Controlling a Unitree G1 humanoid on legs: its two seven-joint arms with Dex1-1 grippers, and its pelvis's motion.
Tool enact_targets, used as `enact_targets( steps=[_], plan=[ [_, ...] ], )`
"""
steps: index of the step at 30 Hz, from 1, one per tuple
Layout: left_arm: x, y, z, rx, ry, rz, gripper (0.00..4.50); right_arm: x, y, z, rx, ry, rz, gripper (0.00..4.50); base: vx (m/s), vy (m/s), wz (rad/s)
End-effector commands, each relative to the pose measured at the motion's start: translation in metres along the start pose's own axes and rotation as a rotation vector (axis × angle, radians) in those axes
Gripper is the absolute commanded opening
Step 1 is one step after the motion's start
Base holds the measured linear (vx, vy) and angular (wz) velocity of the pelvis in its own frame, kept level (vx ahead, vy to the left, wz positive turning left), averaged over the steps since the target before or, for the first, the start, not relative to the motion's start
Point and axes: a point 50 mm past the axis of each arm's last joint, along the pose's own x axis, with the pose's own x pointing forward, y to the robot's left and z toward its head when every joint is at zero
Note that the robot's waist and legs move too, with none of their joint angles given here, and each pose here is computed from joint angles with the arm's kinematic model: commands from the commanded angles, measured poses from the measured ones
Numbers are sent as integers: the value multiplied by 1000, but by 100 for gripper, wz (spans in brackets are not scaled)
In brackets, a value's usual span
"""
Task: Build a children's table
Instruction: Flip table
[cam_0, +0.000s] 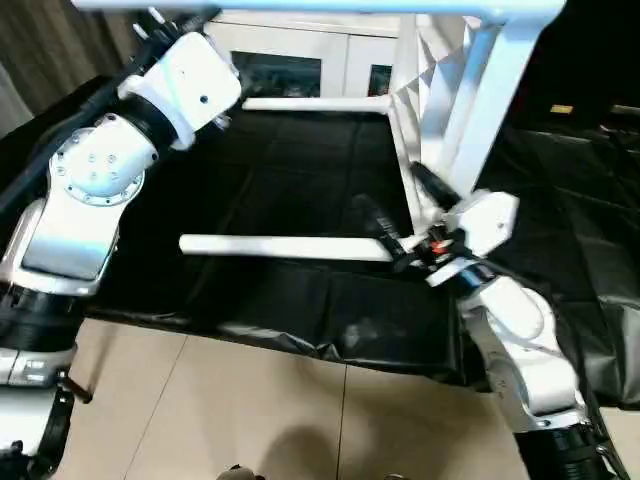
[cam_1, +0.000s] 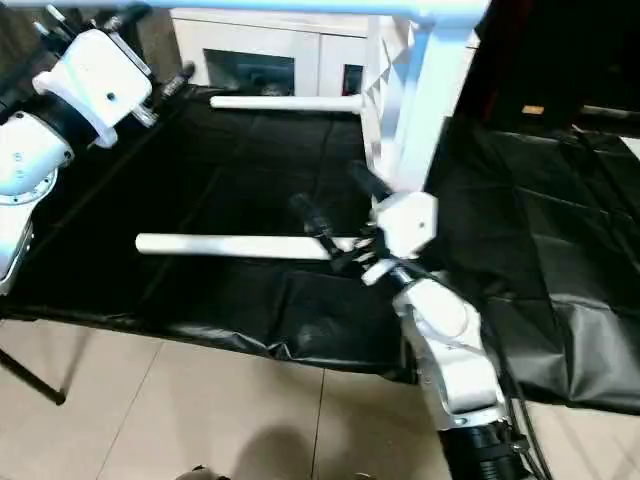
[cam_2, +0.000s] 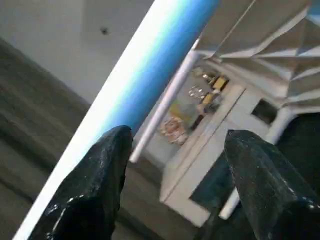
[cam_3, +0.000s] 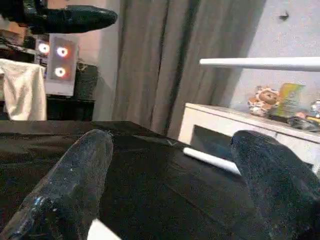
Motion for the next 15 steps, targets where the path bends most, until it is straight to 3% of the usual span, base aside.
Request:
enact_targets(
  steps=[1, 4, 6, 7, 8, 10, 15],
  plan=[
    [3, 10, 3, 61, -14, 40, 336, 3, 0, 0, -5, 14, 6, 411, 0, 0, 0],
    [6, 11, 4, 95, -60, 51, 336, 5, 5, 1, 10, 12, 36, 411, 0, 0, 0],
    [3, -4, 4, 71, -107, -38, 336, 4, 7, -1, 8, 22, 47, 411, 0, 0, 0],
    [3, -4, 4, 71, -107, -38, 336, 4, 7, -1, 8, 22, 47, 411, 0, 0, 0],
    [-4, -20, -1, 30, -103, -139, 336, 2, 6, -3, 6, 32, 46, 411, 0, 0, 0],
    [-7, -23, -6, -5, -86, -152, 336, 1, 5, -4, 3, 39, 45, 411, 0, 0, 0],
    [-4, -4, -6, 1, -94, -25, 366, 0, 4, -3, 1, 39, 37, 416, 0, 0, 0]
  ],
)
